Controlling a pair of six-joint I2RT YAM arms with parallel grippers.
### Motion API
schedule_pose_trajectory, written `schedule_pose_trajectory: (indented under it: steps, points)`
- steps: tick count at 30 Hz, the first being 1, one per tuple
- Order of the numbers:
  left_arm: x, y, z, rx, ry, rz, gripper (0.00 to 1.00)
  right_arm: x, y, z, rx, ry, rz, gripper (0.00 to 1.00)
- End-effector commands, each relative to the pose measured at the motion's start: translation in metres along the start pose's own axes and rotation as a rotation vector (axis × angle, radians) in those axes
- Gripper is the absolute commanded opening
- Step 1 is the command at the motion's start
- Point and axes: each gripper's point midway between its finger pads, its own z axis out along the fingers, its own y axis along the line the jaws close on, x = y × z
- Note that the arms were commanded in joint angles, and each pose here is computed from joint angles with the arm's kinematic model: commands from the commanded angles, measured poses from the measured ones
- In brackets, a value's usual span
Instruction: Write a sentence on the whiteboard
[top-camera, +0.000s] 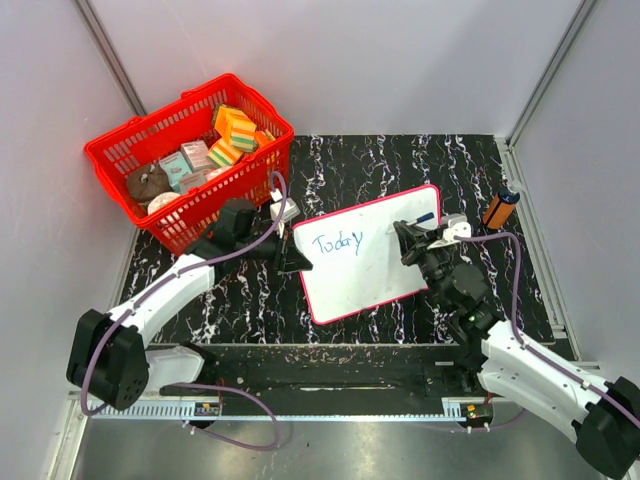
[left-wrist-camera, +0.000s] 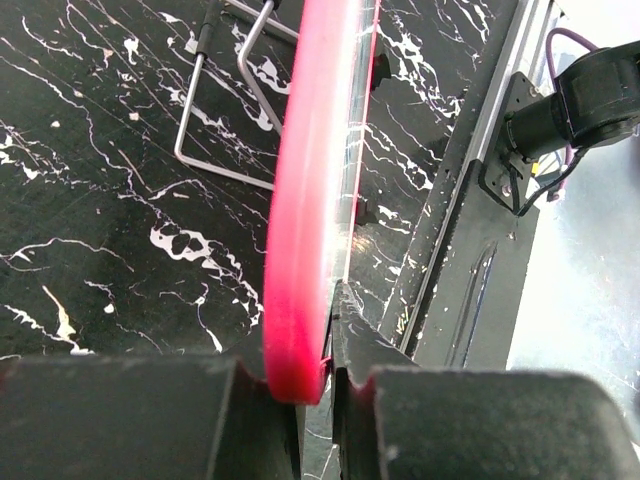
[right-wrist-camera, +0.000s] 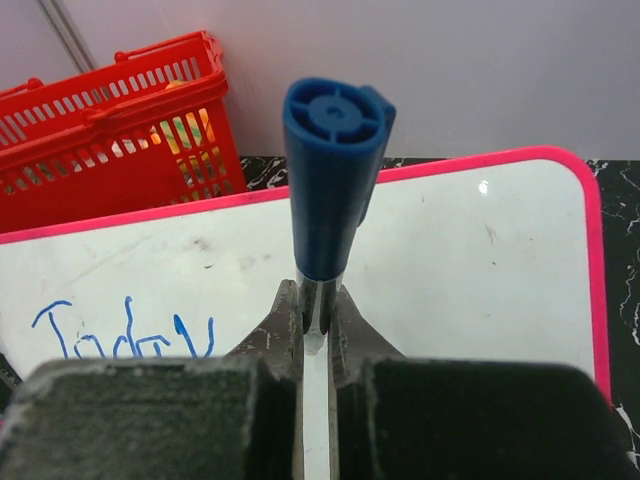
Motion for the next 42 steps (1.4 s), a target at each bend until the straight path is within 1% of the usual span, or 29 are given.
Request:
schedule_pose_trajectory:
  steps: [1, 5, 10, 13, 24, 29, 31, 42]
  points:
    - [0.042, 0.092, -0.026, -0.449, 0.157, 0.189, 0.0, -0.033, 0.016, 0.014, -0.057, -0.099, 0.015, 0.0]
    - [0.041, 0.093, -0.027, -0.454, 0.156, 0.19, 0.0, -0.035, 0.029, 0.018, -0.117, -0.109, 0.029, 0.0]
    - [0.043, 0.093, -0.024, -0.443, 0.17, 0.178, 0.0, -0.049, 0.048, 0.016, -0.22, -0.155, 0.038, 0.0]
    - [0.043, 0.092, -0.023, -0.436, 0.172, 0.175, 0.0, -0.054, 0.051, 0.014, -0.236, -0.167, 0.037, 0.0]
    - [0.045, 0.092, -0.023, -0.433, 0.176, 0.172, 0.0, -0.056, 0.05, 0.008, -0.241, -0.169, 0.024, 0.0]
    - [0.045, 0.092, -0.023, -0.445, 0.178, 0.179, 0.0, -0.056, 0.051, 0.011, -0.241, -0.17, 0.007, 0.0]
    - [0.046, 0.092, -0.023, -0.449, 0.181, 0.183, 0.0, -0.051, 0.055, 0.014, -0.259, -0.147, -0.007, 0.0]
    - [0.045, 0.093, -0.024, -0.461, 0.183, 0.184, 0.0, -0.047, 0.056, 0.022, -0.255, -0.146, 0.007, 0.0]
